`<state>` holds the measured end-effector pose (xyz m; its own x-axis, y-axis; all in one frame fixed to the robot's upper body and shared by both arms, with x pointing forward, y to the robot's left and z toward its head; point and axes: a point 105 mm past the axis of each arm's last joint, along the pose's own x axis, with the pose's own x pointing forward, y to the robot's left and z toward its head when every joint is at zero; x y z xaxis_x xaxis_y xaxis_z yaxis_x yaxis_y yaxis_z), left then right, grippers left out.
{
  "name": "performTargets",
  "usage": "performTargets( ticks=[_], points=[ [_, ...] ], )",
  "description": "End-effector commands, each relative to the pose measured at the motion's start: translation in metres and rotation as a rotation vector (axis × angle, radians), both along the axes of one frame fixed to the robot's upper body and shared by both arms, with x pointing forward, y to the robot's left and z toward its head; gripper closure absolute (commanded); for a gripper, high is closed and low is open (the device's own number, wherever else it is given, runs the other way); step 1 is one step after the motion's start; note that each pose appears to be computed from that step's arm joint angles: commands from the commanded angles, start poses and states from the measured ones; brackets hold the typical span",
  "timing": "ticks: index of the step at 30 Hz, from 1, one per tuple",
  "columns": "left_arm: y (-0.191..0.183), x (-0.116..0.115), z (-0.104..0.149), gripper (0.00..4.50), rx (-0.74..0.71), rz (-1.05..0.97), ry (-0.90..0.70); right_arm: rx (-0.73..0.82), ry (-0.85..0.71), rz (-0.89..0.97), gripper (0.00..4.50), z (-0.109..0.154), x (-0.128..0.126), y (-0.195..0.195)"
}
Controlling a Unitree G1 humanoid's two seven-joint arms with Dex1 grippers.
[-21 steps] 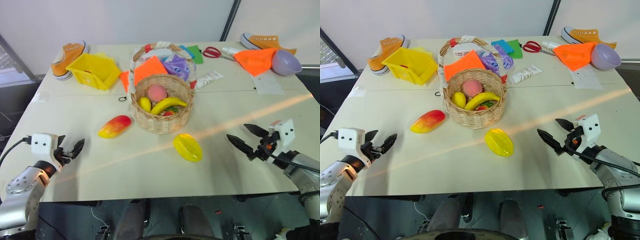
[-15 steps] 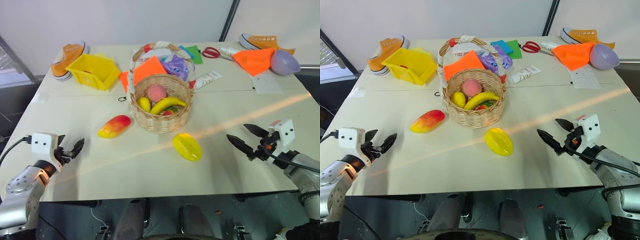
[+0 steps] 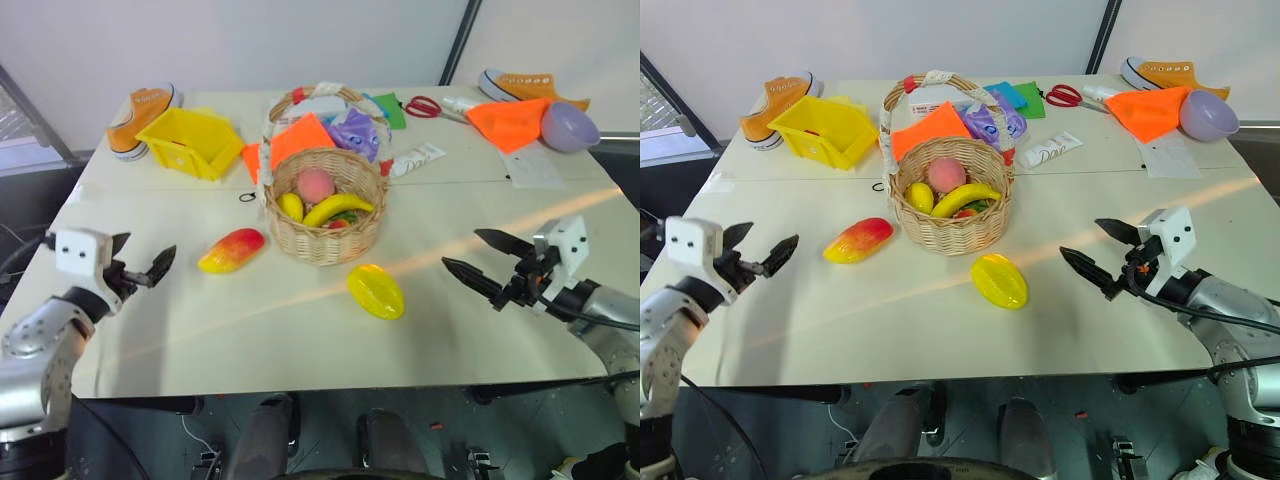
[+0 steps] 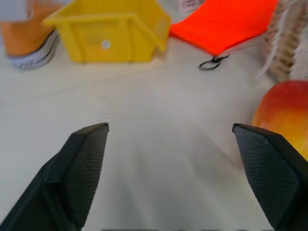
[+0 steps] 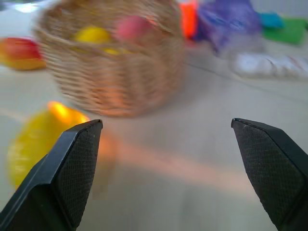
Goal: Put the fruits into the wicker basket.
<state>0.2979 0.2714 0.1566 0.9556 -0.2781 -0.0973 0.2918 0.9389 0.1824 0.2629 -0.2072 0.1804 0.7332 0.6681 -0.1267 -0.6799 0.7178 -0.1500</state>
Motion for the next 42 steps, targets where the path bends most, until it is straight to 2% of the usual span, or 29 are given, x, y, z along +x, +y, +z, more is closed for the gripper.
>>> performTargets(
  ticks=[1, 7, 18, 20, 24, 28, 29, 32, 34, 37, 42],
  points=[
    [-0.029, 0.008, 0.01, 0.02, 0.025, -0.145, 0.022, -0.018, -0.021, 0.19, 0.0, 0.017, -0.02, 0.04],
    [-0.06, 0.022, -0.005, 0.02, 0.115, -0.29, 0.133, -0.044, 0.027, 0.355, 0.0, 0.01, -0.04, 0.083],
    [-0.069, 0.038, -0.032, 0.02, 0.229, -0.323, 0.232, -0.048, -0.003, 0.359, 0.0, 0.001, -0.044, 0.099],
    [-0.068, 0.04, -0.032, 0.56, 0.203, -0.31, 0.227, -0.046, -0.009, 0.36, 0.0, 0.001, -0.043, 0.101],
    [-0.068, 0.041, -0.034, 2.18, 0.165, -0.31, 0.23, -0.049, -0.018, 0.362, 0.0, 0.002, -0.043, 0.102],
    [-0.061, 0.037, -0.03, 2.18, 0.15, -0.299, 0.213, -0.058, -0.028, 0.356, 0.0, 0.005, -0.042, 0.101],
    [-0.058, 0.034, -0.027, 2.18, 0.153, -0.299, 0.199, -0.062, -0.03, 0.354, 0.0, 0.005, -0.042, 0.1],
    [-0.062, 0.017, 0.01, 2.18, 0.017, -0.378, 0.117, -0.076, -0.041, 0.335, 0.0, 0.008, -0.039, 0.095],
    [-0.077, 0.001, 0.033, 2.18, -0.043, -0.489, 0.087, -0.081, -0.043, 0.331, 0.0, 0.009, -0.038, 0.093],
    [-0.122, -0.01, 0.057, 2.18, -0.015, -0.652, 0.039, -0.085, -0.042, 0.328, 0.0, 0.01, -0.035, 0.091],
    [-0.172, 0.026, 0.072, 2.18, 0.06, -0.586, -0.059, -0.089, -0.051, 0.329, 0.0, 0.012, -0.03, 0.093]
  ],
)
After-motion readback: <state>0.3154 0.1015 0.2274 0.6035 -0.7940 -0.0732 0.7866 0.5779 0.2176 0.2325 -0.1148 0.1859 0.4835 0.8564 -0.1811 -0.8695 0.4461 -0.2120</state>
